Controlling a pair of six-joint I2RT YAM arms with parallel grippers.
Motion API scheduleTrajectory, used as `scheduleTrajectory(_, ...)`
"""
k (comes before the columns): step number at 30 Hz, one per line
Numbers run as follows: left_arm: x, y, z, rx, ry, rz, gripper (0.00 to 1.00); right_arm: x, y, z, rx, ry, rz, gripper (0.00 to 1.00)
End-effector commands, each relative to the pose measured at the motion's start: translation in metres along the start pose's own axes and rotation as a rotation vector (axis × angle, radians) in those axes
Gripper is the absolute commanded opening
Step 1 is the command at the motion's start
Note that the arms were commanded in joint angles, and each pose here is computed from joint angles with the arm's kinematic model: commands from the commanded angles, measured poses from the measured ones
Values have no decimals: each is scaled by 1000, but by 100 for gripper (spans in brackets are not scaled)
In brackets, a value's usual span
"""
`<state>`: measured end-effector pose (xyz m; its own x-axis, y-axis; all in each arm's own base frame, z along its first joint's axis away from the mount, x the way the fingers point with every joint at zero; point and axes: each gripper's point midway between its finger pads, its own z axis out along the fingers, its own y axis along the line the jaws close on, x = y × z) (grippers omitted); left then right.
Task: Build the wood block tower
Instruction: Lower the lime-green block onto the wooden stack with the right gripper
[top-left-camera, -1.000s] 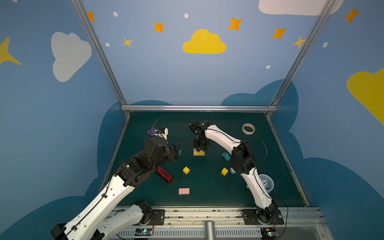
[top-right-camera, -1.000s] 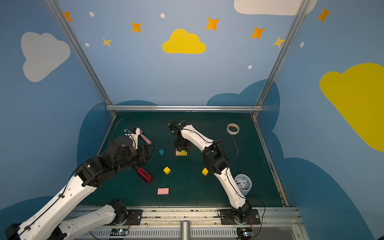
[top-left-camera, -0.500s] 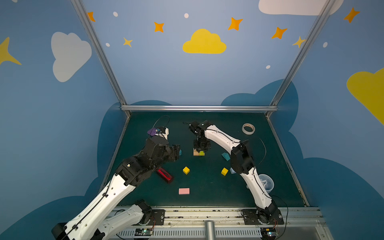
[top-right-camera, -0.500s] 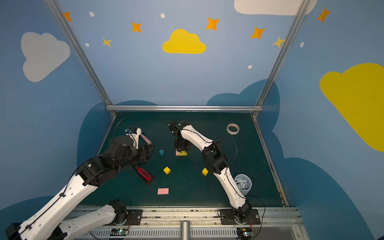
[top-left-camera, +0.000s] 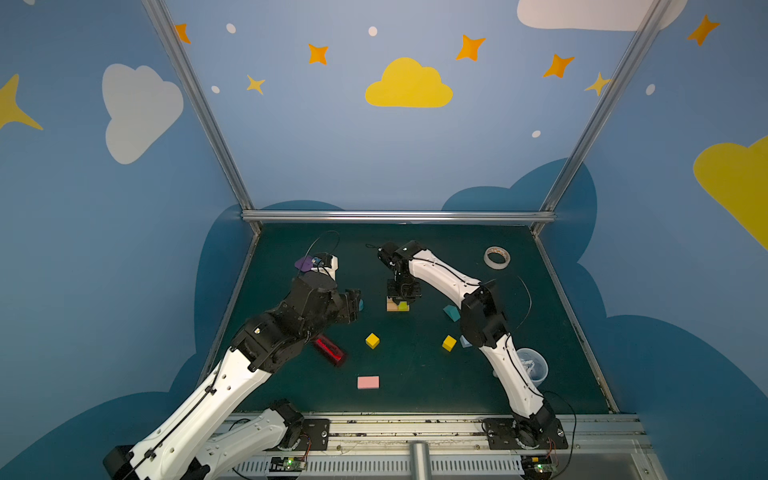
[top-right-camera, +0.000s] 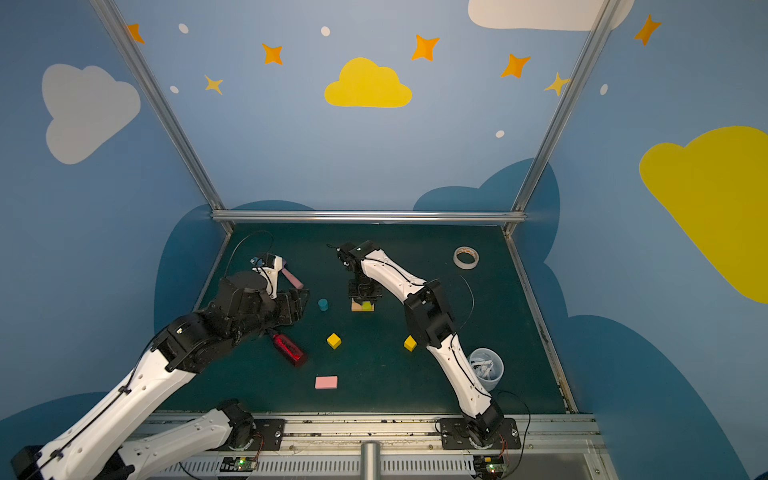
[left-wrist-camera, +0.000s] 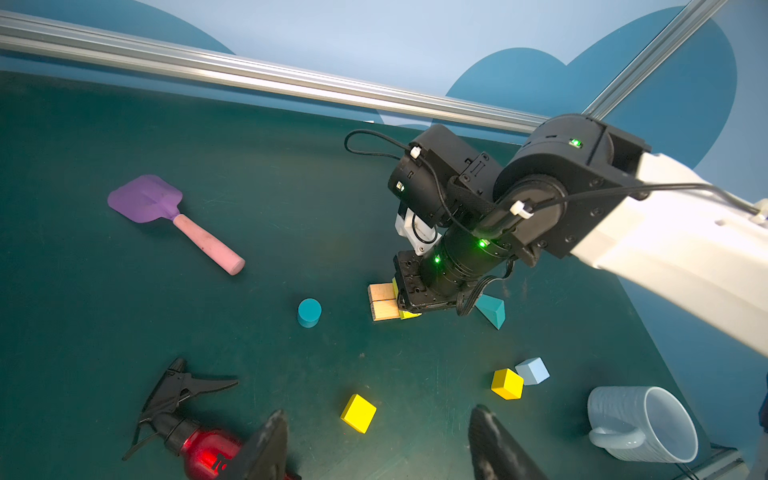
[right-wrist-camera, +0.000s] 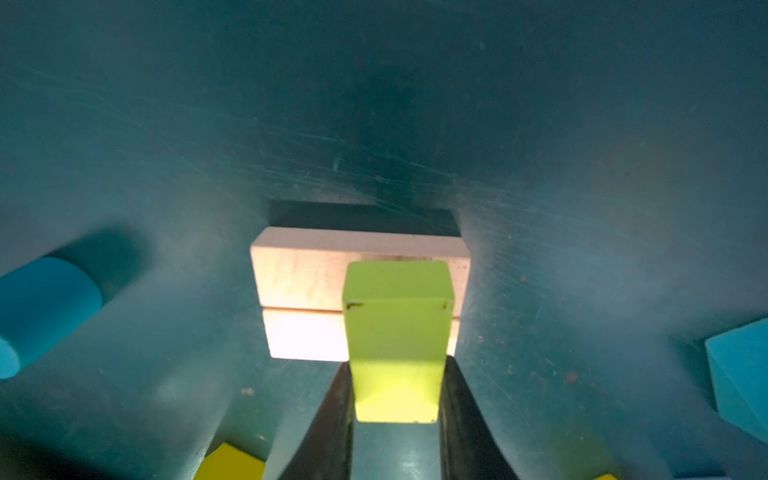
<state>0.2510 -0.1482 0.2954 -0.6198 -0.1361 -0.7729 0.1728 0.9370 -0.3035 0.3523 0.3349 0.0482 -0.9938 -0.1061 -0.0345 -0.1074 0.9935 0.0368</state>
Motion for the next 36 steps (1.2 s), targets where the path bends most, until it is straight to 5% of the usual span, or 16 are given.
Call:
scheduleTrajectory(1,-1,2,-4,-5,-2,1,69,0,-4,1,15,12,12,8)
scheduleTrajectory(36,0,5,-7,-6,-10,-13,69,0,-2,6,7,23,18,23)
